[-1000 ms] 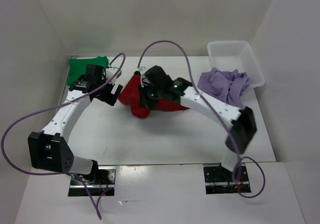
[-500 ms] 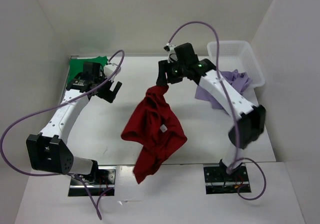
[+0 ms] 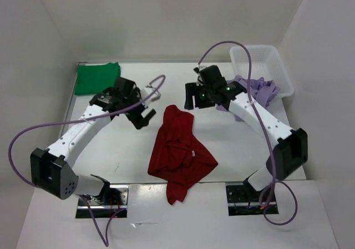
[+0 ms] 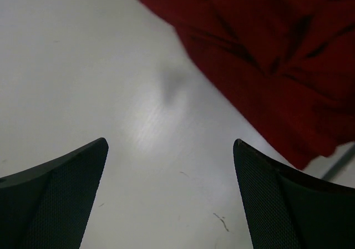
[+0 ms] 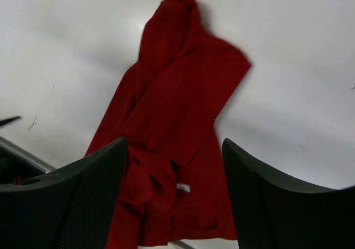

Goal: Fold and stack the t-shirts
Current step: Flatten out the tshirt

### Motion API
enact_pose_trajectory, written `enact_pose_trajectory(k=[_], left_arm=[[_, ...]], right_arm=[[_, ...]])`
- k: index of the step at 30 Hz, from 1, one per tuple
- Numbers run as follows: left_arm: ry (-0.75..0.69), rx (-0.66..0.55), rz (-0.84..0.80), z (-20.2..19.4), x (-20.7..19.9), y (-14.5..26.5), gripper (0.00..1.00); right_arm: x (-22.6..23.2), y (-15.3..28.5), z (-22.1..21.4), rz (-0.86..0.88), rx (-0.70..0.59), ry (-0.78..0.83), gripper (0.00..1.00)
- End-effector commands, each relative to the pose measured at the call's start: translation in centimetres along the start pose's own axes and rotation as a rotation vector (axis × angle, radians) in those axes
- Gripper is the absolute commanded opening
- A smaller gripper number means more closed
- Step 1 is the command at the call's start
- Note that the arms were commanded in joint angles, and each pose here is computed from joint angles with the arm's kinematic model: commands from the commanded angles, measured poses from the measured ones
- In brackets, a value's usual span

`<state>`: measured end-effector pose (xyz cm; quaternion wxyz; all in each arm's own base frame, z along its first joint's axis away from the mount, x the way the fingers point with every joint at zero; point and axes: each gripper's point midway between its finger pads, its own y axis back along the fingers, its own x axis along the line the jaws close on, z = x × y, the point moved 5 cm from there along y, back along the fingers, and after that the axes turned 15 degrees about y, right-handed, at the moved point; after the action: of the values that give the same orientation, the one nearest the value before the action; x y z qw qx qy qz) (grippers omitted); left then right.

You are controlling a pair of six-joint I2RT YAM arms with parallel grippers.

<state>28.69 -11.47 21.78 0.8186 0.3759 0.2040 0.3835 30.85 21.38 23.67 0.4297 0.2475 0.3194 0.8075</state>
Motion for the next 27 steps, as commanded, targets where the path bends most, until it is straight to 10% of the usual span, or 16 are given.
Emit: enact_pose_trajectory(k=[1, 11, 27], left_arm=[[-0.111, 0.085, -0.172, -2.9, -4.5, -0.6, 1.0], [-0.021, 0.151, -0.253, -6.3, -5.9, -2.2, 1.0], [-0.195, 0.241, -0.388, -7.0, -9.8, -6.1, 1.0]], right_arm=[[5.7, -0.5, -4.6, 0.065, 0.061, 0.063, 0.73], [7.8, -5.6, -9.6, -0.032, 0.156, -0.092, 0.73], [8.9, -1.9, -16.3, 0.134, 0.28, -0.206, 0.71]])
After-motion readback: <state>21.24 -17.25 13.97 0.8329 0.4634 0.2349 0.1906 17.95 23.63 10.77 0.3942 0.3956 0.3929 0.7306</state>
